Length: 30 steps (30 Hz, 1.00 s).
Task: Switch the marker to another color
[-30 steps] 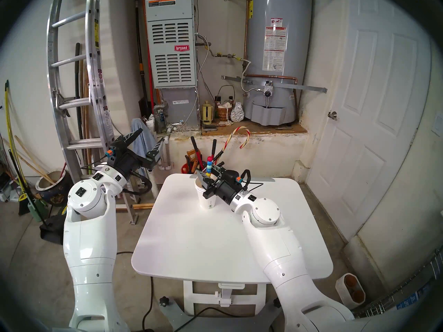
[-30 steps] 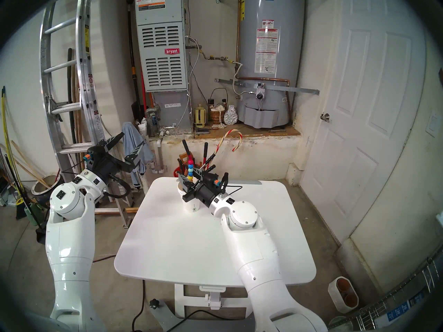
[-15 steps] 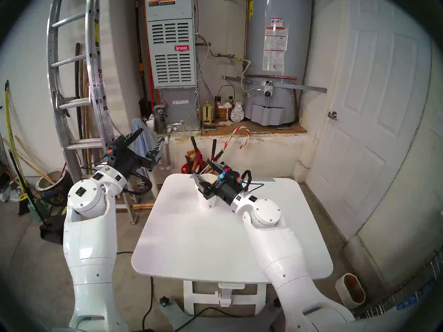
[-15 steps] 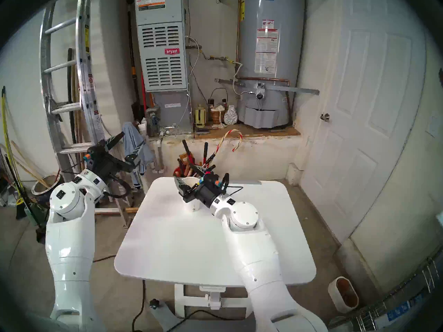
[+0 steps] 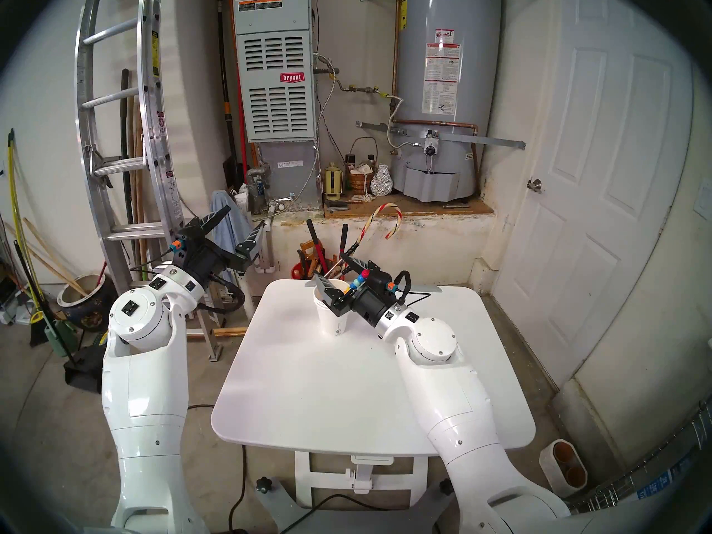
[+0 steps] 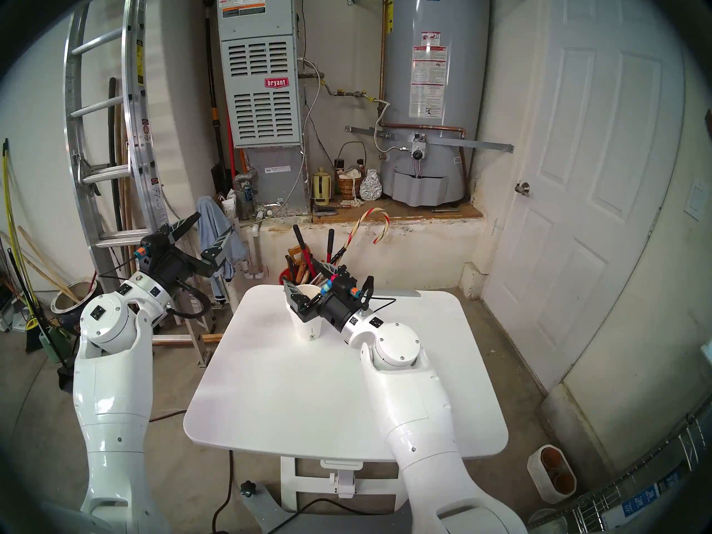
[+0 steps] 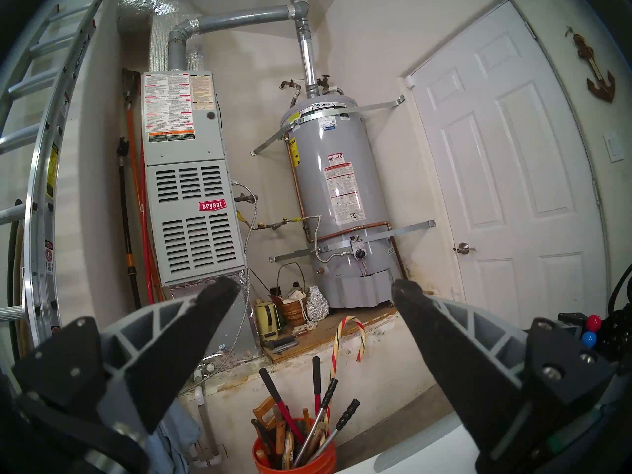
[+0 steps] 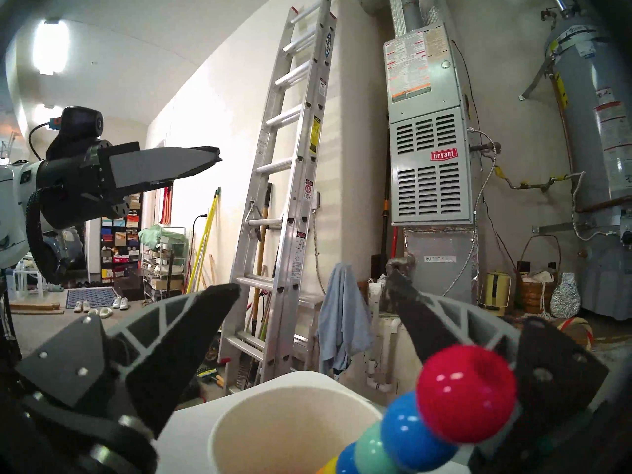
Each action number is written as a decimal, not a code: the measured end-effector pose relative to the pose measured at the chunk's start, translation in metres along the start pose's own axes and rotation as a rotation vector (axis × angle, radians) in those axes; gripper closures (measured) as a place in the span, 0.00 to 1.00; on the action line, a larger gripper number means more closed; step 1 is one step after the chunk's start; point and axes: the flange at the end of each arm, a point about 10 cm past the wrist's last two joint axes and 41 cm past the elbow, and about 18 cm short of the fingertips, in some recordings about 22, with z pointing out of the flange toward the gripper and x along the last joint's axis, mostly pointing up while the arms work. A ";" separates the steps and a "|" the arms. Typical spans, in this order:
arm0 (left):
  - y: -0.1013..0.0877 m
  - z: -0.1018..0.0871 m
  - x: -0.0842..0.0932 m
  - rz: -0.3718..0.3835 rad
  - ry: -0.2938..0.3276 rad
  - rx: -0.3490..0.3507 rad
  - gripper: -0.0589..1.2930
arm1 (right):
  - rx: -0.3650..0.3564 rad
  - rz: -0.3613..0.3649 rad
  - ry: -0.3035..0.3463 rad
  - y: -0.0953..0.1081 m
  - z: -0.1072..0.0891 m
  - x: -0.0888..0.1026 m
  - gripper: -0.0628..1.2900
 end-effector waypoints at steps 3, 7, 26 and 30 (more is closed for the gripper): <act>0.000 -0.001 0.000 -0.006 0.003 0.013 0.02 | -0.023 -0.007 0.020 0.006 -0.003 0.007 0.07; -0.001 -0.003 0.002 -0.015 0.009 0.039 0.02 | -0.056 -0.026 0.056 0.013 -0.008 0.020 0.07; 0.046 0.020 -0.003 -0.064 -0.094 0.172 0.02 | -0.505 -0.034 0.133 0.085 -0.052 0.065 0.07; 0.048 0.026 -0.007 -0.057 -0.121 0.213 0.02 | -0.582 -0.038 0.116 0.093 -0.059 0.069 0.07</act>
